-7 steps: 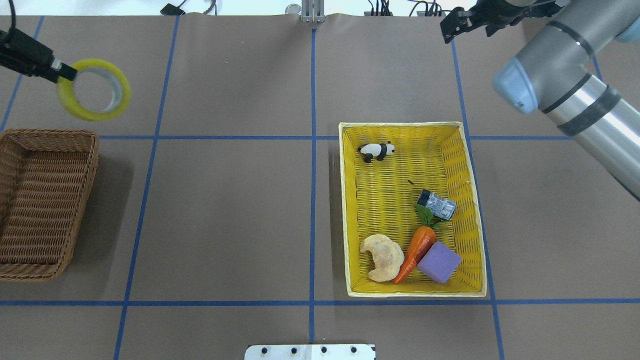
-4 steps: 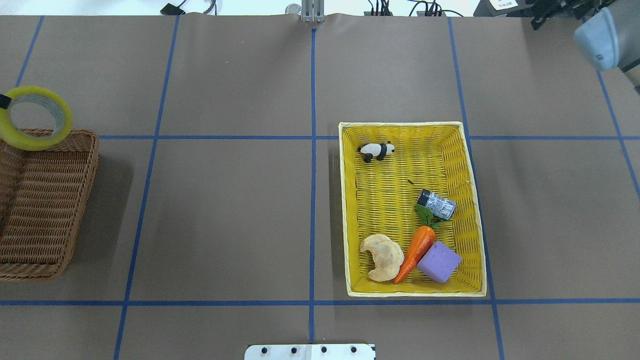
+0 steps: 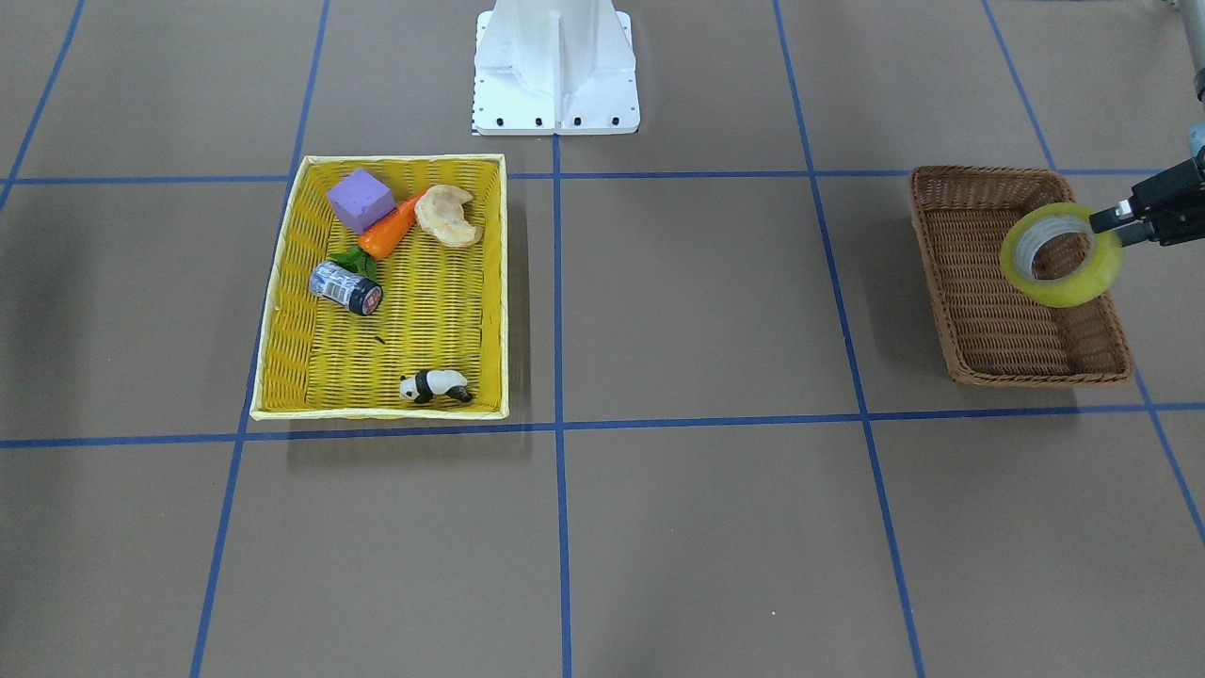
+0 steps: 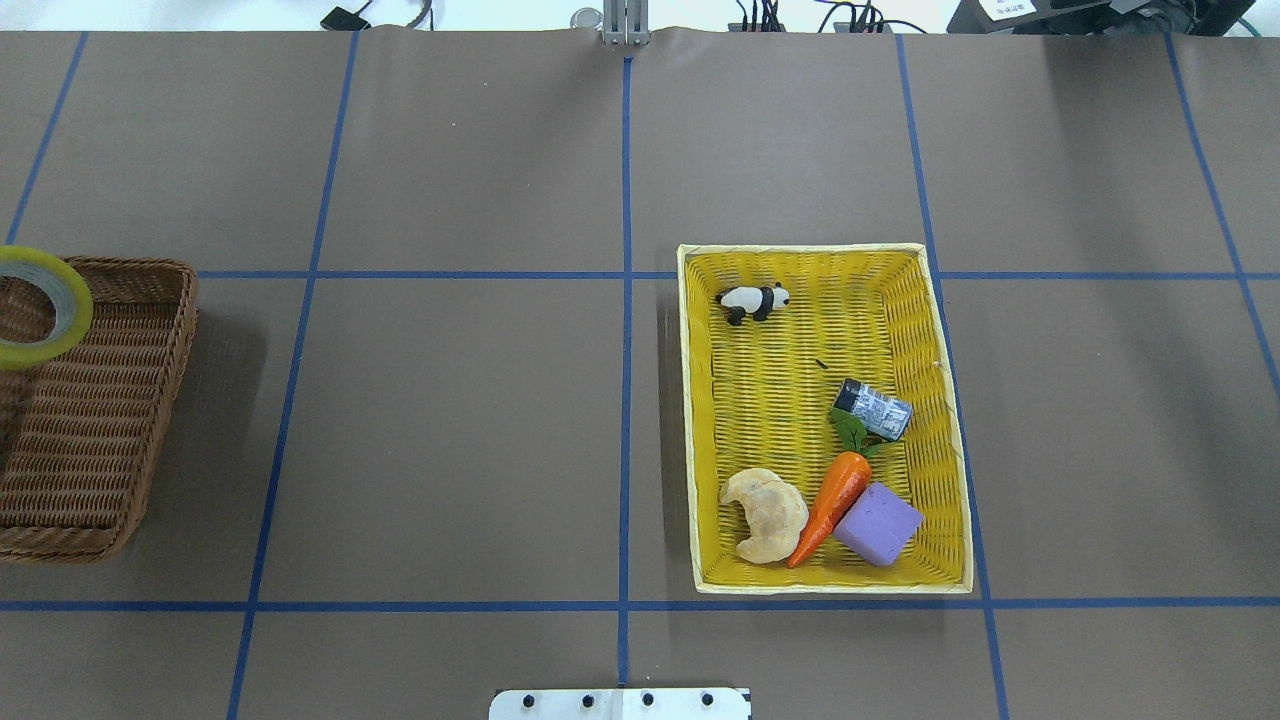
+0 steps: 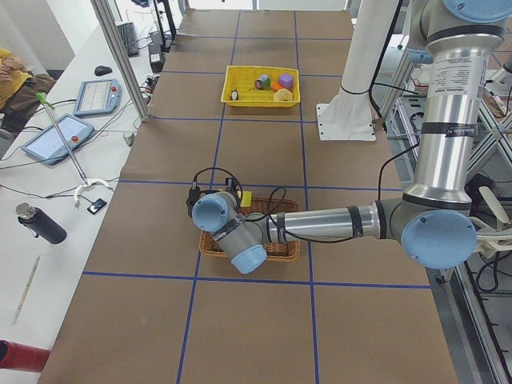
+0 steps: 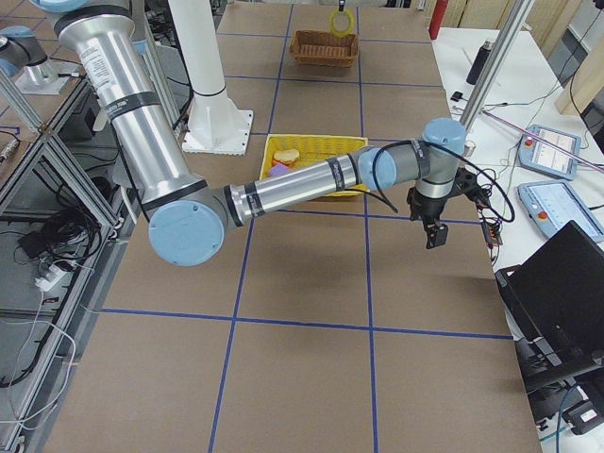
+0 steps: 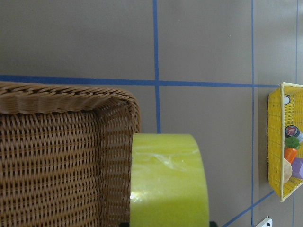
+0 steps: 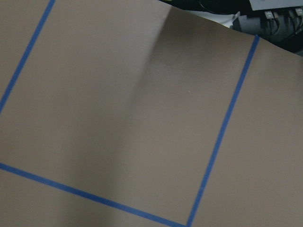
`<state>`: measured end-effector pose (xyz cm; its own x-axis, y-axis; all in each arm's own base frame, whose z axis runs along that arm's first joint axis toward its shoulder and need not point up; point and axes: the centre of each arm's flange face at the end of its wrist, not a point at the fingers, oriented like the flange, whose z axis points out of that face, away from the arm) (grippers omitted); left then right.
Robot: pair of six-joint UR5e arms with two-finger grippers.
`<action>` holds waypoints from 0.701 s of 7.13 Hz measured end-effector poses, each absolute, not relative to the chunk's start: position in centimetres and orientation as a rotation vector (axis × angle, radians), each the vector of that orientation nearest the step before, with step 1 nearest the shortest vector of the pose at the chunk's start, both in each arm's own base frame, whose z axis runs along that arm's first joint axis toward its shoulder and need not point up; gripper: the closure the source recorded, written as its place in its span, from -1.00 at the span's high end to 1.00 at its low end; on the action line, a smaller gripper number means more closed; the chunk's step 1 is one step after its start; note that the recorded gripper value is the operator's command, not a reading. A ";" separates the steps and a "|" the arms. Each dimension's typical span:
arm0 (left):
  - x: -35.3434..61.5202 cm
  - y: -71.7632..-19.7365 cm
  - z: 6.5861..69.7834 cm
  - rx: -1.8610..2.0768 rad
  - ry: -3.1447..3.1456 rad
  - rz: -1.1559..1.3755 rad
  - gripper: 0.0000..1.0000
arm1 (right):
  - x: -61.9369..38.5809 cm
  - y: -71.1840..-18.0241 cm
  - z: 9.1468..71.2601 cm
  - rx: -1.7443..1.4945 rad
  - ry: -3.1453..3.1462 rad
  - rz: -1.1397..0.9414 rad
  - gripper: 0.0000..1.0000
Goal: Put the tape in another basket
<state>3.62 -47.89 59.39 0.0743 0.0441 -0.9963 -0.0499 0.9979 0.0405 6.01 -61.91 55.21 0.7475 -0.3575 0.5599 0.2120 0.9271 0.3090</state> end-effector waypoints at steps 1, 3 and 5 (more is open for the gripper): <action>3.6 -47.4 61.0 -0.003 1.494 0.072 -1.00 | 7.7 -60.3 57.4 0.208 -0.658 -0.307 1.00; 3.7 -47.1 62.6 0.018 1.484 0.074 -0.51 | 9.3 -58.6 59.6 0.174 -0.663 -0.293 1.00; 3.8 -47.2 63.0 0.099 1.456 0.090 0.51 | 9.6 -58.1 60.1 0.169 -0.661 -0.290 1.00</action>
